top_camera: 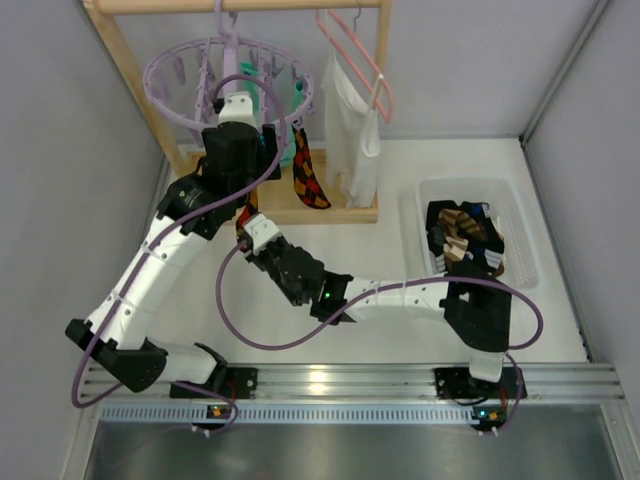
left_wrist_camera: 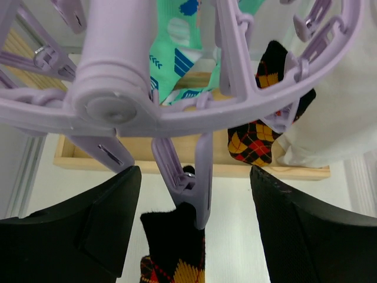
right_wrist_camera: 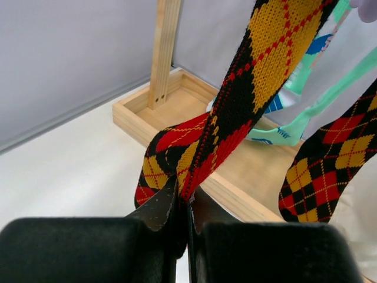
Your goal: Remove the socks clipped to the hanger
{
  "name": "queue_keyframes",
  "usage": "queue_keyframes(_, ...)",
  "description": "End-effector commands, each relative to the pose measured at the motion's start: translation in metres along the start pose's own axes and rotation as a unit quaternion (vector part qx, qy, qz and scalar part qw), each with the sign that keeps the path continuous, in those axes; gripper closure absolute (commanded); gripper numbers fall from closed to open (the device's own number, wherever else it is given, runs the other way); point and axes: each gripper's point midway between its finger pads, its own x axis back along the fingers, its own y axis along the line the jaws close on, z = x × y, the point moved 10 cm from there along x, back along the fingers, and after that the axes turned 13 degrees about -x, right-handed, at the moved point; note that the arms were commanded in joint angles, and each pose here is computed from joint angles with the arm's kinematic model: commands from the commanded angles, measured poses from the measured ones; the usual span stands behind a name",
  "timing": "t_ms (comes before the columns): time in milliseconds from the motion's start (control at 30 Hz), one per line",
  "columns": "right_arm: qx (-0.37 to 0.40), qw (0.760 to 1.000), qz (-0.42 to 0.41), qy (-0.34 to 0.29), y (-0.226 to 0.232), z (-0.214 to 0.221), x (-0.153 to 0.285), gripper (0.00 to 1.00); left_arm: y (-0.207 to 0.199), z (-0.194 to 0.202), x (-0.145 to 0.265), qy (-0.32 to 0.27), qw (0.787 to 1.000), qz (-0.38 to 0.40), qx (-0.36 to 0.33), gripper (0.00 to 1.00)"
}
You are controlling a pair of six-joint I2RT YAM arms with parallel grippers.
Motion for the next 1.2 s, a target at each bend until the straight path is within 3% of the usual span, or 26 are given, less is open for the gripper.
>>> queue_keyframes(0, -0.044, 0.997, -0.038, -0.043, 0.01, -0.031, 0.01, 1.0, 0.013, -0.02, 0.006, -0.066, 0.997, -0.004, 0.034, 0.21)
queue_keyframes(167, -0.04, 0.997, -0.049, -0.041, 0.011, -0.03, 0.011, 1.0, 0.018, -0.027, -0.003, -0.086, 0.996, 0.003, 0.039, 0.22)
queue_keyframes(600, -0.04, 0.997, -0.062, -0.034, 0.01, -0.026, 0.015, 1.0, 0.014, -0.032, -0.016, -0.102, 0.994, 0.018, 0.047, 0.51)
queue_keyframes(700, -0.042, 0.996, -0.063, -0.036, 0.009, -0.026, 0.016, 1.0, 0.013, -0.03, -0.018, -0.098, 0.994, 0.018, 0.046, 0.62)
queue_keyframes(733, -0.043, 0.996, -0.063, -0.036, 0.009, -0.026, 0.017, 1.0, 0.012, -0.029, -0.02, -0.096, 0.994, 0.016, 0.046, 0.72)
queue_keyframes(800, -0.044, 0.996, -0.063, -0.035, 0.008, -0.024, 0.018, 1.0, 0.012, -0.027, -0.021, -0.093, 0.994, 0.015, 0.046, 0.83)
queue_keyframes(933, -0.051, 0.996, -0.06, -0.04, 0.004, -0.026, 0.023, 1.0, 0.012, -0.025, -0.024, -0.089, 0.995, 0.012, 0.048, 0.9)
queue_keyframes(1033, -0.054, 0.997, -0.05, -0.037, -0.006, -0.022, 0.035, 1.0, 0.013, -0.022, -0.023, -0.086, 0.995, 0.009, 0.047, 0.87)
queue_keyframes(1067, -0.06, 0.997, -0.037, -0.035, -0.01, -0.023, 0.039, 1.0, 0.014, -0.021, -0.022, -0.087, 0.995, 0.008, 0.047, 0.75)
queue_keyframes(1133, -0.065, 0.997, -0.023, -0.033, -0.024, -0.032, 0.054, 1.0, 0.02, -0.019, -0.012, -0.091, 0.994, 0.001, 0.056, 0.62)
queue_keyframes(1167, -0.062, 0.998, -0.003, -0.014, -0.031, -0.031, 0.061, 1.0, 0.02, -0.011, -0.012, -0.083, 0.995, -0.005, 0.056, 0.49)
